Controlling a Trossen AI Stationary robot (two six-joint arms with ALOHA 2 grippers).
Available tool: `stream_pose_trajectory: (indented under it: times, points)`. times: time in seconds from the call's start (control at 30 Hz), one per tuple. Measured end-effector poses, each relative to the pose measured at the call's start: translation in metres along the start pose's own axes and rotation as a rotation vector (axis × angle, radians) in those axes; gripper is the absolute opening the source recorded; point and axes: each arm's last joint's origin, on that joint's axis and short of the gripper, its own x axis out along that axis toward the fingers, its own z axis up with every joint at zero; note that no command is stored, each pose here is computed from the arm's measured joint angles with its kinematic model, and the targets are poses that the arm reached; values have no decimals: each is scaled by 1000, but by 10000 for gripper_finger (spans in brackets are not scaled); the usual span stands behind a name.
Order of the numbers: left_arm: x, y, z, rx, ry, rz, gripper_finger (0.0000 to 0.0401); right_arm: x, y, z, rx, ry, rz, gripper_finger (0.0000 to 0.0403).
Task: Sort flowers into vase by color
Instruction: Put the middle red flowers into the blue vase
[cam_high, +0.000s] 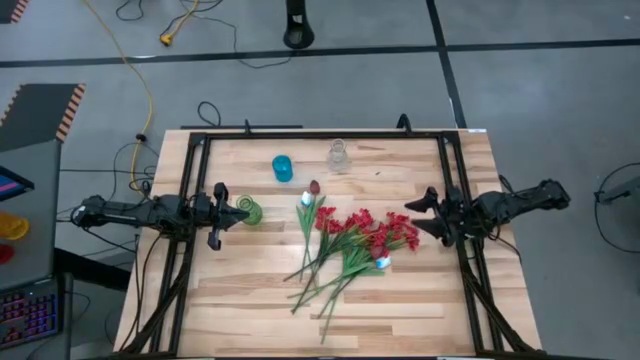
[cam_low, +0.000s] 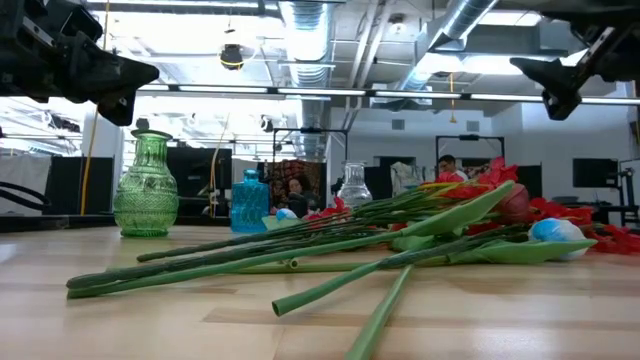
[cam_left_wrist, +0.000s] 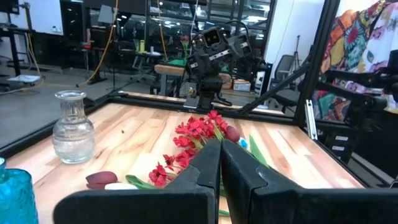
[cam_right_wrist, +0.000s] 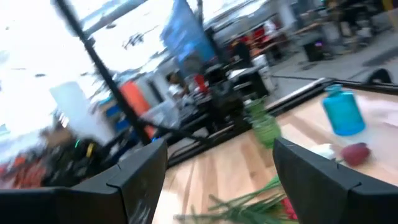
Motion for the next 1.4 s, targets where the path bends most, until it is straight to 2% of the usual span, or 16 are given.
stream_pose_trajectory:
  times: [0.13, 0.3, 0.5, 0.6, 0.7, 0.9, 1.17, 1.4]
  points:
    - [0, 0, 0, -1, -3, 11, 0, 7, 3, 0, 18, -11, -6, 317]
    - [0, 0, 0, -1, -5, 12, 0, 24, 14, 9, -24, 58, -40, 317]
    - [0, 0, 0, -2, -5, 14, 0, 62, 41, 31, -255, 145, -55, 317]
    - [0, 0, 0, -2, -5, 13, 0, 83, 54, 40, -373, 249, -82, 317]
    - [0, 0, 0, -2, -5, 14, 0, 105, 63, 42, -421, 367, -124, 317]
    - [0, 0, 0, -2, -5, 14, 0, 152, 78, 33, -525, 571, -181, 317]
    - [0, 0, 0, 0, -5, 14, 0, 203, 83, 6, -640, 873, -270, 317]
    - [0, 0, 0, 8, -5, 14, 0, 241, 79, -16, -690, 1068, -211, 317]
